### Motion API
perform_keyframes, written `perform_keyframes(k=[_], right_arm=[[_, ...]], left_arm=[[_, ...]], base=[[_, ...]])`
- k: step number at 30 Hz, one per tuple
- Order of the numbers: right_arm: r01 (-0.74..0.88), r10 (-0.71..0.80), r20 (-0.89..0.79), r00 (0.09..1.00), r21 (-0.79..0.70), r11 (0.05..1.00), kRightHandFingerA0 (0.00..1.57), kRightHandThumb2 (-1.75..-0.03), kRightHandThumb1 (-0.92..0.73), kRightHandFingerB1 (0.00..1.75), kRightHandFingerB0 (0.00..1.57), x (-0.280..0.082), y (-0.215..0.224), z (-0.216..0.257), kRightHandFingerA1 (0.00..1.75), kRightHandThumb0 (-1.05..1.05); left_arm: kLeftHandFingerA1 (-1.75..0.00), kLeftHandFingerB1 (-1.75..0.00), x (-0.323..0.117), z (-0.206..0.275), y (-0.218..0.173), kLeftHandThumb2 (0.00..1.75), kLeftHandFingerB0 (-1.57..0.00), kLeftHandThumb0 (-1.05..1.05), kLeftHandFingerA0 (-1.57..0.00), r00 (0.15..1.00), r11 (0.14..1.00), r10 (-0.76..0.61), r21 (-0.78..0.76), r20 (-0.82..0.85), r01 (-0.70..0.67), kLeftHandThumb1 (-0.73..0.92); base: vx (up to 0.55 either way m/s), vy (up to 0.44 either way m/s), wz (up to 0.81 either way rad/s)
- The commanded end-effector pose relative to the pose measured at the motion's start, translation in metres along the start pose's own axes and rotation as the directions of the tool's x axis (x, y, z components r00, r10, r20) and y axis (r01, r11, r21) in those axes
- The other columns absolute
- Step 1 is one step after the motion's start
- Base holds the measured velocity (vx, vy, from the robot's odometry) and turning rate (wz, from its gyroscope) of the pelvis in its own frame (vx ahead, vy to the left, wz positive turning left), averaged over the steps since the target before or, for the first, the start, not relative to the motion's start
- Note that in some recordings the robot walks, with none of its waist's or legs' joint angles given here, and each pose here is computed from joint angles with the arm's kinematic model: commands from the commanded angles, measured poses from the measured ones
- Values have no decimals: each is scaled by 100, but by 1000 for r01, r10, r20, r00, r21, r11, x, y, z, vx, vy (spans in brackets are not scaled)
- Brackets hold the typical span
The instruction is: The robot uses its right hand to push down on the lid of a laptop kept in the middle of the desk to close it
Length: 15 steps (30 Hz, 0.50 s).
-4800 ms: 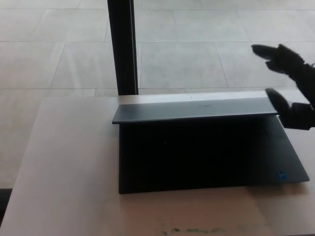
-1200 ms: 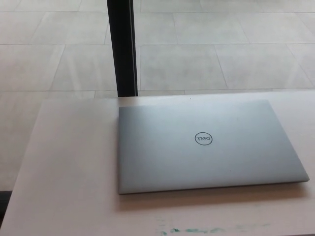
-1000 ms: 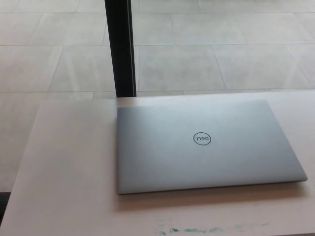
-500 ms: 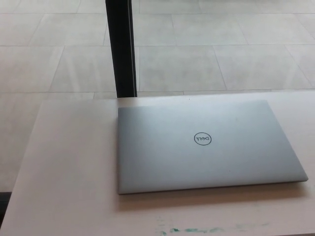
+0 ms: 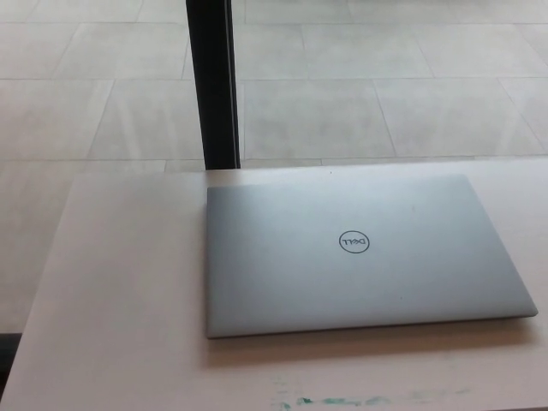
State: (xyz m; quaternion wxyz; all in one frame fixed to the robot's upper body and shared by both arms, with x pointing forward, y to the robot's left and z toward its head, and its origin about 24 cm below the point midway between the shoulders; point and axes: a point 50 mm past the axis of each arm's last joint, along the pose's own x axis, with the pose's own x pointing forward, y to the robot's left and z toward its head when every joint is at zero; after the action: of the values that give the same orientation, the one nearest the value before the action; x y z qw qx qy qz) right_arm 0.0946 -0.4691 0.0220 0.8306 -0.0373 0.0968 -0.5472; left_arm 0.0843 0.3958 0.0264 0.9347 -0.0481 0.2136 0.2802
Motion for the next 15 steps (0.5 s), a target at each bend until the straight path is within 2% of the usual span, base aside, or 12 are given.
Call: perform_keyframes(k=[1, 6, 7, 8, 9, 12, 13, 15], right_arm=[[15, -16, 26, 1000, 23, 1000, 27, -68, -92, 79, 11, 0, -2, 4, 118, -91], [16, -16, 23, 1000, 14, 1000, 29, -68, -92, 79, 13, 0, -3, 3, 117, -91], [15, -15, 19, 1000, 18, 1000, 30, -68, -92, 78, 14, 0, -3, 3, 117, -91], [11, -12, 16, 1000, 23, 1000, 32, -68, -91, 75, 13, 0, -3, 3, 115, -91], [4, -4, 12, 1000, 28, 1000, 33, -68, -91, 74, 15, 0, -2, 1, 113, -92], [-6, 6, 8, 1000, 37, 999, 35, -67, -90, 72, 18, 0, -1, -1, 112, -91], [-16, 15, 19, 1000, 34, 999, 36, -67, -90, 73, 20, -1, 1, 0, 113, -88], [-24, 23, 25, 999, 31, 999, 35, -67, -90, 72, 20, -1, 2, -1, 111, -87]], left_arm=[[-61, -58, 1, 5, 1, 113, -31, -97, -37, 1000, 1000, -1, 16, 6, 1, 71], [-62, -58, 1, 4, 1, 113, -32, -94, -39, 1000, 1000, 5, 4, -5, -5, 68], [-60, -54, 1, 3, 1, 95, -29, -101, -40, 1000, 1000, 3, 16, -4, -2, 70], [-59, -53, 1, 3, 1, 91, -31, -101, -41, 1000, 1000, 6, 16, -6, -6, 72], [-54, -48, 1, 2, 2, 67, -33, -97, -42, 1000, 1000, 11, 13, -10, -11, 92], [-53, -45, 2, 1, 3, 66, -36, -94, -42, 1000, 1000, 14, 23, -11, -13, 91], [-63, -52, 2, 1, 3, 116, -29, -81, -42, 1000, 999, 11, 34, -3, -11, 65], [-62, -53, 2, 1, 2, 118, -32, -88, -40, 1000, 999, 1, 46, 0, -1, 70]], base=[[0, 0, 0], [0, 0, 0], [0, 0, 0], [0, 0, 0], [0, 0, 0], [0, 0, 0], [0, 0, 0], [0, 0, 0]])
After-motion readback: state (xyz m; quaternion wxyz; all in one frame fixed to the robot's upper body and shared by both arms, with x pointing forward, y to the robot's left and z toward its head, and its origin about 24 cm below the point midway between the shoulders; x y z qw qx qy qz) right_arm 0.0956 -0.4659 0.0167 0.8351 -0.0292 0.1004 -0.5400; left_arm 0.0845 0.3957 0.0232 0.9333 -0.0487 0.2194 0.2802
